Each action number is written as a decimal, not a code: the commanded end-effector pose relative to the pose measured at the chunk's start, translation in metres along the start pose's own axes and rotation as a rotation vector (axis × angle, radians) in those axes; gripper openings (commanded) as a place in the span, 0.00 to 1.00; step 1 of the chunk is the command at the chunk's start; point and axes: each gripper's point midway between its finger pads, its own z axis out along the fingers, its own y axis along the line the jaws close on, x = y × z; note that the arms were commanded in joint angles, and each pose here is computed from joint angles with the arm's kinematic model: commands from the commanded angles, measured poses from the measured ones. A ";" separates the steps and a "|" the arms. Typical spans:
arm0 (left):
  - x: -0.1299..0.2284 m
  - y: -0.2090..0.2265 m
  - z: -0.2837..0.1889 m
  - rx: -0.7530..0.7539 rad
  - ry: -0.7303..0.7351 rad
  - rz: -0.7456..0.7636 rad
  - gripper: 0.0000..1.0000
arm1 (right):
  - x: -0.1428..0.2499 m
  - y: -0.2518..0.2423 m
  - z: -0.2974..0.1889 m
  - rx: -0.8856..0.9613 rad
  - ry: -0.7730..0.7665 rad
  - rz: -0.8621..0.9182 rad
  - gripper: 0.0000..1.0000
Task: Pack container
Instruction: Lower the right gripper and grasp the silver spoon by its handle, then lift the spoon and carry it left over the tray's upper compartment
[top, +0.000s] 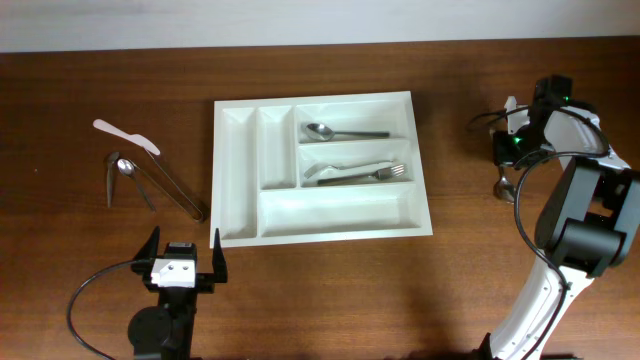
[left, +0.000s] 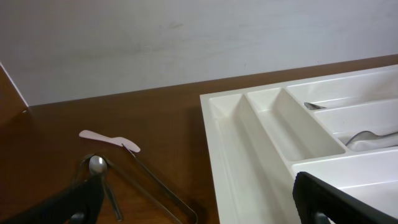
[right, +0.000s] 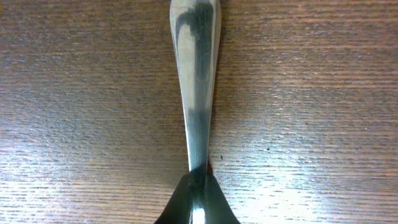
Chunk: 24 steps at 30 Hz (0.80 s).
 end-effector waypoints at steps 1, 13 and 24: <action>0.001 0.000 0.000 -0.003 -0.002 -0.012 0.99 | 0.018 -0.007 0.024 0.024 0.093 0.022 0.04; 0.001 0.000 0.000 -0.003 -0.002 -0.012 0.99 | 0.005 -0.002 0.007 -0.014 0.072 0.023 0.04; 0.001 0.000 0.000 -0.003 -0.002 -0.012 0.99 | -0.017 -0.002 -0.028 -0.023 0.037 0.020 0.04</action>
